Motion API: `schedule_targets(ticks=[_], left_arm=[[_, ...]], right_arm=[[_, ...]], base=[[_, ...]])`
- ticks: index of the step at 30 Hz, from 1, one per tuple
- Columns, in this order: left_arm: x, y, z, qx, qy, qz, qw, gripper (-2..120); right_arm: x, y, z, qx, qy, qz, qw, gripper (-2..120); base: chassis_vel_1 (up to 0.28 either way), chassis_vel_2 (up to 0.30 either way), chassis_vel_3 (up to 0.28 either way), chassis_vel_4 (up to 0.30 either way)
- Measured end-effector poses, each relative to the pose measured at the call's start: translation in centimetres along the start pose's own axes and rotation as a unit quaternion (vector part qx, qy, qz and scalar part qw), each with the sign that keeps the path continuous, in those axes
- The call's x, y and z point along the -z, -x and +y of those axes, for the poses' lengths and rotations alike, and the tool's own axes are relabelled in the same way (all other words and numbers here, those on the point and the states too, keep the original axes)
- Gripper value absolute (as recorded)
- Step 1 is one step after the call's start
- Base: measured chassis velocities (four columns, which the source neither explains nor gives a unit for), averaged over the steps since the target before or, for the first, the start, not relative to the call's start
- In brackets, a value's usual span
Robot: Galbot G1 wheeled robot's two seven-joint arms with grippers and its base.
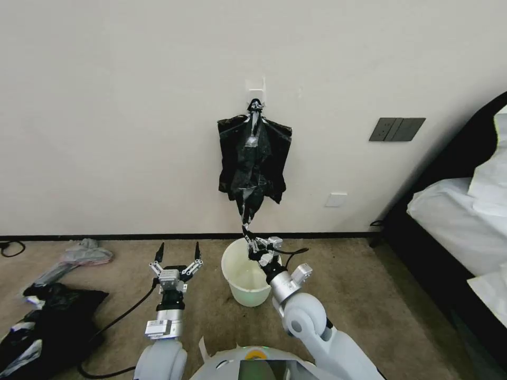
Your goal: Place a trash bag onto the trash bin.
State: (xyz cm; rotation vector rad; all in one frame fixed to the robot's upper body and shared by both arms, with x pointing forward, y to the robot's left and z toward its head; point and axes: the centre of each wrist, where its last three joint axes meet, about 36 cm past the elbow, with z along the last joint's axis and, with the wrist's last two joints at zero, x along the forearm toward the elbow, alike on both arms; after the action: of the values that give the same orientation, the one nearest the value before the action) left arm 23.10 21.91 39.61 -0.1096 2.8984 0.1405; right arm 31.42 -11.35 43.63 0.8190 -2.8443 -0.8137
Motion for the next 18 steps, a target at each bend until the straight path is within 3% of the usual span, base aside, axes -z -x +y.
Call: schedule_targets(ticks=[12, 16, 18], left_arm=[[1.0, 0.1, -0.1, -0.015, 0.003, -0.011, 0.9998, 100], [2.9, 1.2, -0.1, -0.038, 0.006, -0.027, 0.9989, 100], [5.1, 2.6, 0.2, -0.06, 0.002, -0.04, 0.9974, 100]], right_arm=[[0.7, 0.5, -0.2, -0.002, -0.023, -0.021, 1.0, 0], [2.2, 2.0, -0.5, -0.01, -0.03, -0.049, 0.998, 0], [3.0, 2.8, -0.9, -0.018, -0.038, -0.064, 0.997, 0]], base=[[0.0, 0.0, 0.0, 0.0], [0.0, 0.0, 0.0, 0.0], [0.0, 0.0, 0.0, 0.0]])
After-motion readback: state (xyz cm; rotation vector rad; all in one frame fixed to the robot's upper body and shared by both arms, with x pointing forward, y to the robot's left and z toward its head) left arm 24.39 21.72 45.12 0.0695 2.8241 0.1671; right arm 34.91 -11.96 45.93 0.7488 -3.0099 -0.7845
